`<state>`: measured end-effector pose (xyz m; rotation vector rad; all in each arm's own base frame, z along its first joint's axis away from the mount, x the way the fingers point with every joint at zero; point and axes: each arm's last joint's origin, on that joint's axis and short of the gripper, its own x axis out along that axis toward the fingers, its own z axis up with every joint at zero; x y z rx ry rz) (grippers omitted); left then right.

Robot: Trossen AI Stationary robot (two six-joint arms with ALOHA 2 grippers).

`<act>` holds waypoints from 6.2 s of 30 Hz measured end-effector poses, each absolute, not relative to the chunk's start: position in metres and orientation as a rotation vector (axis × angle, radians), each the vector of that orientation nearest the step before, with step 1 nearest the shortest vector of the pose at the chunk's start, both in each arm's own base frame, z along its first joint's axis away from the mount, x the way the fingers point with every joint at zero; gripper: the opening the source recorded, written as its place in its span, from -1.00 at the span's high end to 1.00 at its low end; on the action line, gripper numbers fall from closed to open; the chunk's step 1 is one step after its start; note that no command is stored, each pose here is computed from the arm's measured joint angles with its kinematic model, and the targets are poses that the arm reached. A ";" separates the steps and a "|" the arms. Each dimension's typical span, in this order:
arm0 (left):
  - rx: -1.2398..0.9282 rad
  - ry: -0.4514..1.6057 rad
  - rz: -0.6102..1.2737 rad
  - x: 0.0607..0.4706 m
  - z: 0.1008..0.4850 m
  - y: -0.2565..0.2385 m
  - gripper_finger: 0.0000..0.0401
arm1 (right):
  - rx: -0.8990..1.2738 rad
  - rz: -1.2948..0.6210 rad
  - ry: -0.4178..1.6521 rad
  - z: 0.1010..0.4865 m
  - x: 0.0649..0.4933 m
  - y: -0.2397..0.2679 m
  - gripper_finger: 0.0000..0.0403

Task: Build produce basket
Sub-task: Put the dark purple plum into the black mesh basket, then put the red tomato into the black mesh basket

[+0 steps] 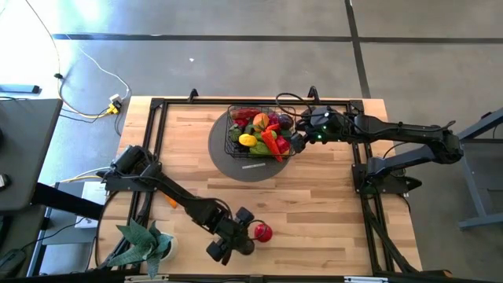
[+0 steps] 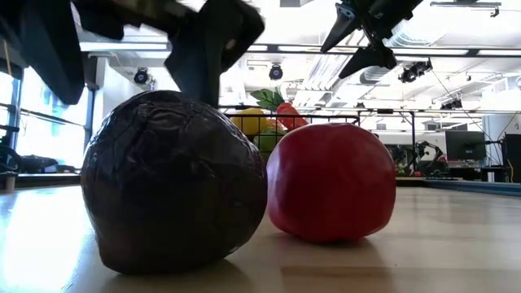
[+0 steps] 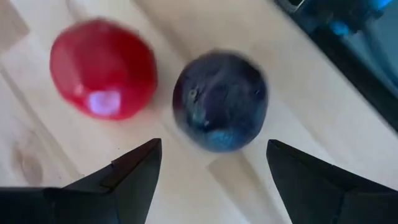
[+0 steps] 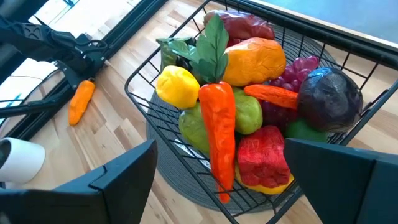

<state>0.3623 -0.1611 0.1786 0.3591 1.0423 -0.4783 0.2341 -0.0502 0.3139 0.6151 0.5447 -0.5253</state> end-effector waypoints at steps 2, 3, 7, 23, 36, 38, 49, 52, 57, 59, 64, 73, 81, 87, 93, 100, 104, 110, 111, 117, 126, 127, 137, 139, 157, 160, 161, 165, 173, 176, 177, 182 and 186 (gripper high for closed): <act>0.361 0.996 -0.491 0.364 0.181 -0.166 -0.41 | 0.615 -0.525 0.545 0.314 0.234 -0.050 -0.65; 0.370 0.976 -0.503 0.365 0.182 -0.168 -0.41 | 0.615 -0.526 0.545 0.314 0.234 -0.050 -0.65; 0.393 0.945 -0.525 0.365 0.183 -0.173 -0.41 | 0.615 -0.526 0.544 0.314 0.234 -0.050 -0.65; 0.386 0.937 -0.556 0.374 0.159 -0.178 -0.41 | 0.619 -0.526 0.541 0.314 0.234 -0.050 -0.65; 0.392 0.920 -0.580 0.379 0.157 -0.173 -0.38 | 0.641 -0.534 0.539 0.314 0.234 -0.050 -0.65; 0.389 0.921 -0.577 0.380 0.157 -0.171 -0.31 | 0.641 -0.534 0.539 0.314 0.234 -0.050 -0.65; 0.373 0.935 -0.586 0.383 0.156 -0.162 0.06 | 0.641 -0.533 0.539 0.314 0.234 -0.050 -0.65; 0.381 0.938 -0.589 0.382 0.156 -0.161 0.11 | 0.641 -0.533 0.539 0.314 0.234 -0.050 -0.65; 0.382 0.947 -0.589 0.382 0.156 -0.161 0.27 | 0.641 -0.533 0.539 0.314 0.234 -0.050 -0.65; 0.382 0.953 -0.588 0.382 0.156 -0.161 0.28 | 0.641 -0.533 0.539 0.314 0.234 -0.050 -0.65; 0.378 0.968 -0.585 0.382 0.156 -0.157 0.29 | 0.641 -0.533 0.539 0.314 0.234 -0.050 -0.65; 0.393 0.993 -0.576 0.379 0.157 -0.154 0.32 | 0.641 -0.533 0.540 0.314 0.234 -0.050 -0.65; 0.461 1.048 -0.501 0.371 0.168 -0.145 0.32 | 0.641 -0.532 0.539 0.314 0.234 -0.050 -0.65; 0.446 1.085 -0.475 0.369 0.174 -0.134 0.32 | 0.645 -0.519 0.543 0.314 0.234 -0.050 -0.65; 0.441 1.115 -0.420 0.364 0.185 -0.121 0.32 | 0.638 -0.517 0.544 0.314 0.234 -0.050 -0.65; 0.413 1.074 -0.294 0.363 0.213 -0.095 0.36 | 0.597 -0.502 0.548 0.315 0.234 -0.050 -0.65; 0.363 1.061 -0.188 0.361 0.228 -0.071 0.38 | 0.597 -0.497 0.548 0.315 0.235 -0.050 -0.65; 0.302 1.004 -0.001 0.355 0.255 -0.028 0.38 | 0.608 -0.469 0.558 0.315 0.235 -0.049 -0.65; 0.294 0.997 0.033 0.353 0.260 -0.021 0.38 | 0.609 -0.467 0.558 0.315 0.235 -0.049 -0.65; 0.253 0.896 0.262 0.337 0.294 0.024 0.38 | 0.611 -0.463 0.559 0.315 0.235 -0.049 -0.65; 0.210 0.854 0.597 0.308 0.319 0.097 0.38 | 0.587 -0.389 0.583 0.315 0.235 -0.047 -0.68; 0.202 0.861 0.611 0.306 0.318 0.105 0.38 | 0.568 -0.369 0.587 0.315 0.236 -0.047 -0.70; 0.148 0.835 0.596 0.295 0.317 0.152 0.38 | 0.696 -0.237 0.582 0.318 0.238 -0.041 -0.78; 0.134 0.833 0.591 0.292 0.317 0.156 0.38 | 0.709 -0.246 0.580 0.317 0.238 -0.041 -0.78; 0.171 0.874 0.537 0.293 0.310 0.163 -0.11 | 0.711 -0.330 0.606 0.314 0.235 -0.043 -0.82; 0.176 0.869 0.550 0.294 0.310 0.164 -0.22 | 0.714 -0.334 0.606 0.314 0.235 -0.043 -0.91; 0.177 0.869 0.554 0.293 0.310 0.164 -0.25 | 0.720 -0.336 0.605 0.314 0.235 -0.043 -0.94; 0.197 0.878 0.612 0.293 0.311 0.165 -0.36 | 0.727 -0.362 0.611 0.313 0.235 -0.043 -0.97; 0.267 0.881 0.605 0.292 0.319 0.154 -0.38 | 0.780 -0.383 0.601 0.313 0.235 -0.038 -0.98; 0.272 0.859 0.595 0.290 0.325 0.147 -0.38 | 0.817 -0.401 0.593 0.313 0.235 -0.038 -0.97; 0.274 0.849 0.590 0.289 0.328 0.144 -0.38 | 0.821 -0.402 0.592 0.313 0.236 -0.038 -0.97; 0.267 0.781 0.580 0.278 0.347 0.126 -0.38 | 0.832 -0.372 0.570 0.315 0.238 -0.032 -0.97; 0.204 0.740 0.578 0.265 0.360 0.110 -0.38 | 0.824 -0.292 0.489 0.323 0.245 -0.022 -0.97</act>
